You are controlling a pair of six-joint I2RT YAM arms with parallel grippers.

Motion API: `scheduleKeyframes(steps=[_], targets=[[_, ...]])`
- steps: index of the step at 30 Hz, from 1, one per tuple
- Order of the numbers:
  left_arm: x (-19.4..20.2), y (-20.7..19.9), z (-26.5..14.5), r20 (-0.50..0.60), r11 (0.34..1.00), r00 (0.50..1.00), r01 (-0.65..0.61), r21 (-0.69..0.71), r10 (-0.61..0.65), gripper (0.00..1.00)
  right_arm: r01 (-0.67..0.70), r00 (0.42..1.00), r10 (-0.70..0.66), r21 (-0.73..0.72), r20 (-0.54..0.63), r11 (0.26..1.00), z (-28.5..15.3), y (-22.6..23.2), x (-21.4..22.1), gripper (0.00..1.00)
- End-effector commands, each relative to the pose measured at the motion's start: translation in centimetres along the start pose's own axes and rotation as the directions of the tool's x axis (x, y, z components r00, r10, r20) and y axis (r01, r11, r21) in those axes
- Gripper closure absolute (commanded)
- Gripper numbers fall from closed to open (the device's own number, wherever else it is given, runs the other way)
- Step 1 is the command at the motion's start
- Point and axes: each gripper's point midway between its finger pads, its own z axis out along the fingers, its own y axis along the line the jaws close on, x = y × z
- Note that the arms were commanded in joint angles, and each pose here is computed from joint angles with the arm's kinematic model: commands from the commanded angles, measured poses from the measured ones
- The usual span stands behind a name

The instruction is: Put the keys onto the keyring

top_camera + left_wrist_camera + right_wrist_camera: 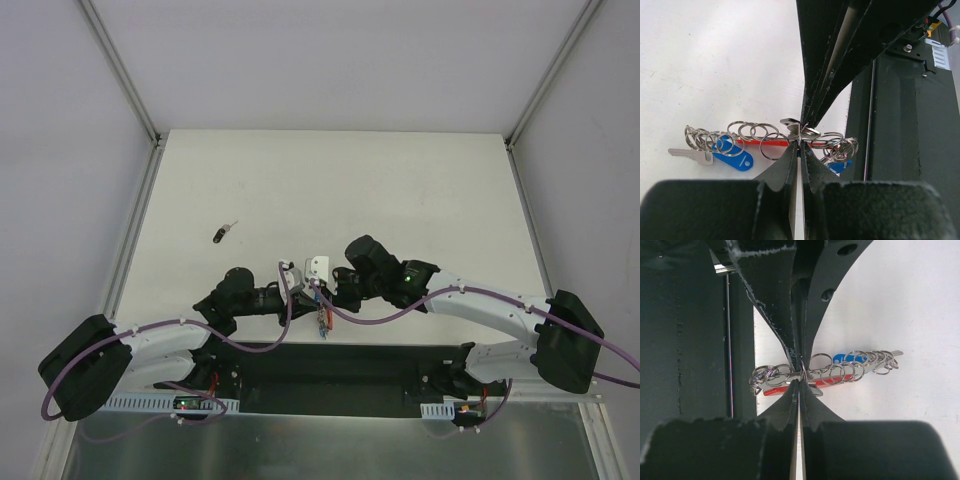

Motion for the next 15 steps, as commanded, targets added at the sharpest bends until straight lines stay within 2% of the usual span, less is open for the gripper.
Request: scheduleKeyframes(steps=[1,7,15], targets=[[-2.4,0.9,0.4,0.056,0.998,0.998,0.014,-0.060,-0.010,1.00,0.071,0.989,-0.069,-0.015,0.128,0.997,-1.0,0.3,-4.4,0.98],[-3.2,1.7,0.0,0.086,0.989,0.995,0.070,-0.127,-0.060,1.00,0.070,0.992,-0.068,-0.013,0.108,0.997,-0.8,0.4,-3.8,0.98],[-4.2,1.7,-0.4,0.121,0.984,0.988,0.108,-0.144,-0.091,1.00,0.076,0.995,-0.076,0.003,0.072,0.997,-0.5,0.1,-3.1,0.98]])
